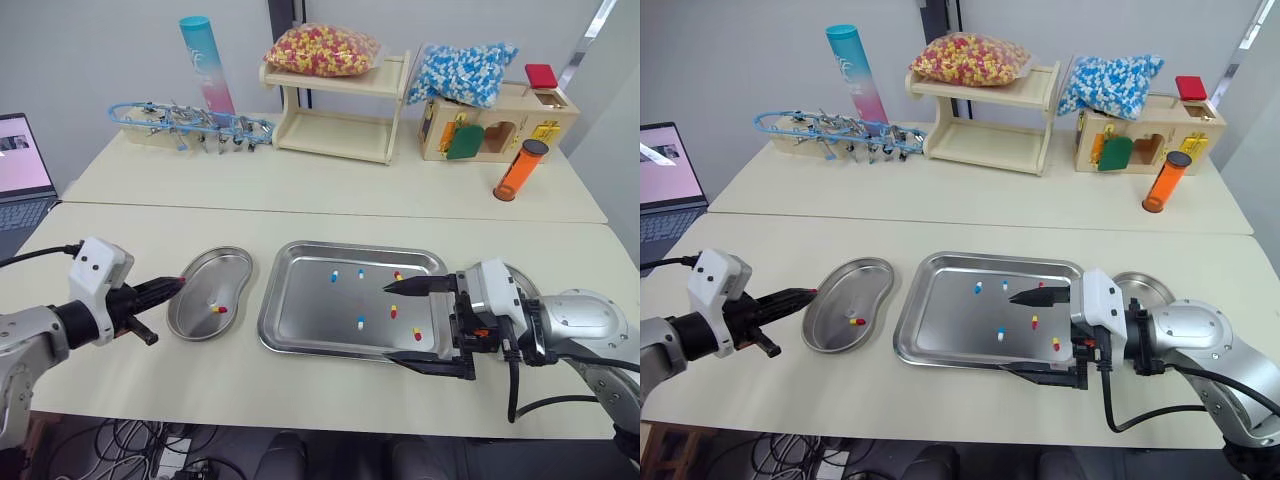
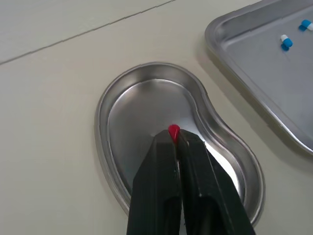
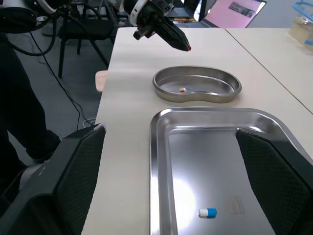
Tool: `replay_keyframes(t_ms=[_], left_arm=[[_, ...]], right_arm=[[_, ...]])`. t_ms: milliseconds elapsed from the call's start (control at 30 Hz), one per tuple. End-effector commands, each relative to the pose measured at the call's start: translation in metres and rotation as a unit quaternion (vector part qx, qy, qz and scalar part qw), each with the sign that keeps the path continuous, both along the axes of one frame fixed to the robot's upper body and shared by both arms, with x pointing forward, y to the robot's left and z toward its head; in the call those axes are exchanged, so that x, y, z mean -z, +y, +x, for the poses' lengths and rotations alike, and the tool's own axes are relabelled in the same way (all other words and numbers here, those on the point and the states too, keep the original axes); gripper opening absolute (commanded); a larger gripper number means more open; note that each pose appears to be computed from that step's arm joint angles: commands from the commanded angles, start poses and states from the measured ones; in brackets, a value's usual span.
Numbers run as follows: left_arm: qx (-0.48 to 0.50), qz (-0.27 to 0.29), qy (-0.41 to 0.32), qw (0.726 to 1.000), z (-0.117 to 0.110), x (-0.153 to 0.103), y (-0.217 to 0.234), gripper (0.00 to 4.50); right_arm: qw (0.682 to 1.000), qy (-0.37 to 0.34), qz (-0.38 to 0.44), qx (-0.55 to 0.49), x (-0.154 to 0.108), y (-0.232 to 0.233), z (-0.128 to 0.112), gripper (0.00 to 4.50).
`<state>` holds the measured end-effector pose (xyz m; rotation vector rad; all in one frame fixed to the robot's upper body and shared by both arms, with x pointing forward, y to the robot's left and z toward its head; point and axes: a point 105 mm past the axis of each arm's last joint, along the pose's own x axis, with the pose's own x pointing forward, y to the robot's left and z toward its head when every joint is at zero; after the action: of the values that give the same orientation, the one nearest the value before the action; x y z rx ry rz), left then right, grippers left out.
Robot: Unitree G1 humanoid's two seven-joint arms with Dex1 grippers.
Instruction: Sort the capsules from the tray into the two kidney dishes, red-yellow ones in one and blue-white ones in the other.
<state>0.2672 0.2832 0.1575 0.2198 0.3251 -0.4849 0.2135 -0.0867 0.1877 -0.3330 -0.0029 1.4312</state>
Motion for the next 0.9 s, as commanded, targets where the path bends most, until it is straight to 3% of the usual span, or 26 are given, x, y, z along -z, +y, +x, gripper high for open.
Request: replay_keyframes(t_ms=[33, 100, 200, 367, 567, 700, 900], left_arm=[[-0.008, -0.002, -0.025, 1.000, 0.007, -0.010, -0.006, 0.01], [-0.024, -0.007, -0.024, 0.999, 0.012, -0.006, -0.004, 0.01], [-0.018, -0.018, -0.024, 0.999, 0.014, -0.004, -0.008, 0.66], [-0.031, -0.010, -0.040, 0.999, 0.015, -0.010, 0.000, 2.39], [-0.038, -0.017, -0.060, 0.997, 0.006, -0.019, 0.010, 4.11], [-0.024, -0.032, -0.066, 0.997, -0.012, -0.026, 0.016, 4.11], [-0.017, 0.012, -0.049, 0.999, -0.051, -0.016, 0.039, 4.11]], right_arm=[[1.000, -0.014, 0.006, -0.011, -0.006, 0.002, -0.002, 4.50], [1.000, -0.013, 0.005, -0.012, -0.006, 0.003, -0.001, 4.50], [1.000, -0.012, 0.004, -0.012, -0.005, 0.003, -0.001, 4.50], [1.000, -0.009, 0.003, -0.011, -0.004, 0.003, -0.001, 4.50], [1.000, -0.010, 0.000, -0.007, -0.003, 0.001, 0.000, 4.50], [1.000, -0.013, -0.002, -0.002, -0.002, -0.001, 0.001, 4.50], [1.000, -0.009, -0.003, 0.015, -0.003, -0.008, 0.001, 4.50]])
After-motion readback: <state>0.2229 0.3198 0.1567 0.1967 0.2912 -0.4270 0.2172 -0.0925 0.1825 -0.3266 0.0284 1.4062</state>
